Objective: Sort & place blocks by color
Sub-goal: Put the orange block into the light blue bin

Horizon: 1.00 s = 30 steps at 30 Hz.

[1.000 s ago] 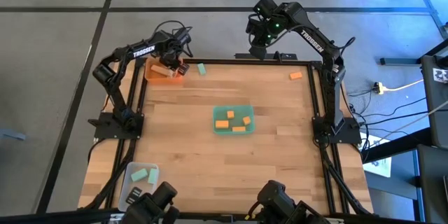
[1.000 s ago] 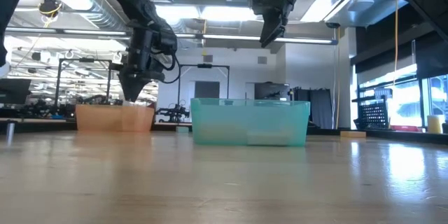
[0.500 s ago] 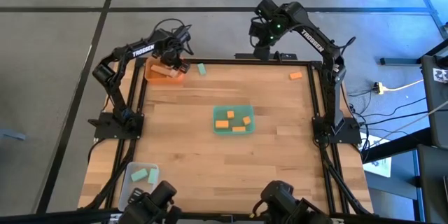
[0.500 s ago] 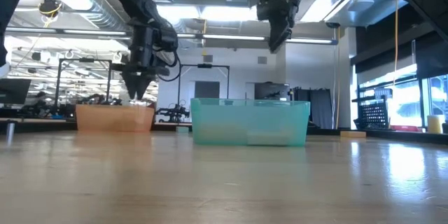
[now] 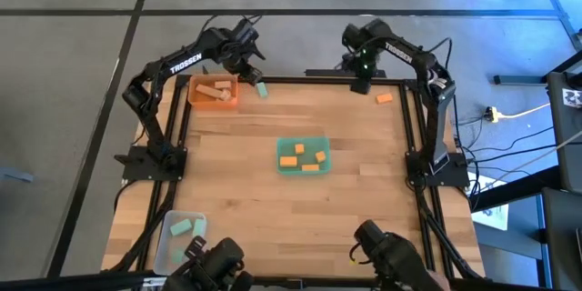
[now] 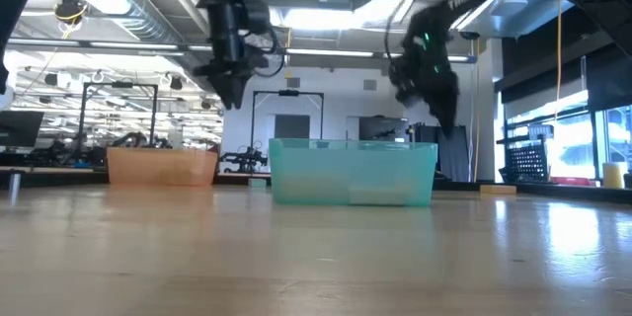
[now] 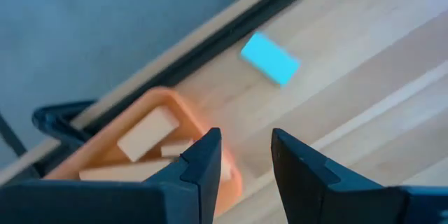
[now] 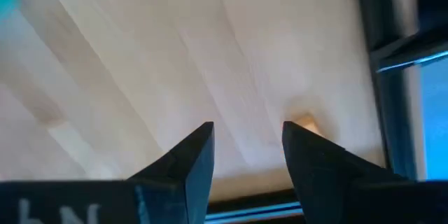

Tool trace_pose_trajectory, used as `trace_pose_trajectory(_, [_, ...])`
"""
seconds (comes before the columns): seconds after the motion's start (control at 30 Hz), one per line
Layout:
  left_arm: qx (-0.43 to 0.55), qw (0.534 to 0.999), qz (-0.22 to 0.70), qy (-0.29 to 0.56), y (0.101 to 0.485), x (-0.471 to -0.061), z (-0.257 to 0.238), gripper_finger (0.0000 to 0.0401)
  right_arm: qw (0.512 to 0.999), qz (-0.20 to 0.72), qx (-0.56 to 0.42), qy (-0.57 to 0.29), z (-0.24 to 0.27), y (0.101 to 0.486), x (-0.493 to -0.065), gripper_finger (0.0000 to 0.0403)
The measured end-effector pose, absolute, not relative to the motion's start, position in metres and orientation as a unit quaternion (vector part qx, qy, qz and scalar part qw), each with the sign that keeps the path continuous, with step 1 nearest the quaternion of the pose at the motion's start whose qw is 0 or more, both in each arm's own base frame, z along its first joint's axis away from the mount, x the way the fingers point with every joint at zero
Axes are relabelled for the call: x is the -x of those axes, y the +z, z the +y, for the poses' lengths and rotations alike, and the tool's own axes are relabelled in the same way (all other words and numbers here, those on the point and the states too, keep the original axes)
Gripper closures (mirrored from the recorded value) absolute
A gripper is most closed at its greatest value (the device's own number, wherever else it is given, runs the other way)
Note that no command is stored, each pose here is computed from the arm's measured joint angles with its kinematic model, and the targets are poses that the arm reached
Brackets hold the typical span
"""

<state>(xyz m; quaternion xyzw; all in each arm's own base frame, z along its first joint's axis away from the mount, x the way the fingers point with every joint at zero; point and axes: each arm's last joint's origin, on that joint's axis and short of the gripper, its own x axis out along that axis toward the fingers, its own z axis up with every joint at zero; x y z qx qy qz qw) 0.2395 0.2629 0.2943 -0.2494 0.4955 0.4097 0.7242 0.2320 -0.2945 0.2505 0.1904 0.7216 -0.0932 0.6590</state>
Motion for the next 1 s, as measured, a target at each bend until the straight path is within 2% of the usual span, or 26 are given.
trace_pose_trajectory(0.13, [0.237, 0.743, 0.471, 0.411, 0.313, -0.246, 0.262, 0.0285, 0.63, 0.757, -0.154, -0.081, -0.3, 0.214, -0.214, 0.0234])
trace_pose_trajectory(0.4, [0.215, 0.768, 0.443, 0.41, 0.338, -0.25, 0.263, 0.0285, 0.547, 0.813, -0.118, -0.162, -0.299, 0.174, -0.195, 0.0234])
trace_pose_trajectory(1.0, [0.215, 0.769, 0.44, 0.41, 0.34, -0.25, 0.263, 0.0286, 0.539, 0.823, -0.107, -0.145, -0.289, 0.148, -0.189, 0.0234])
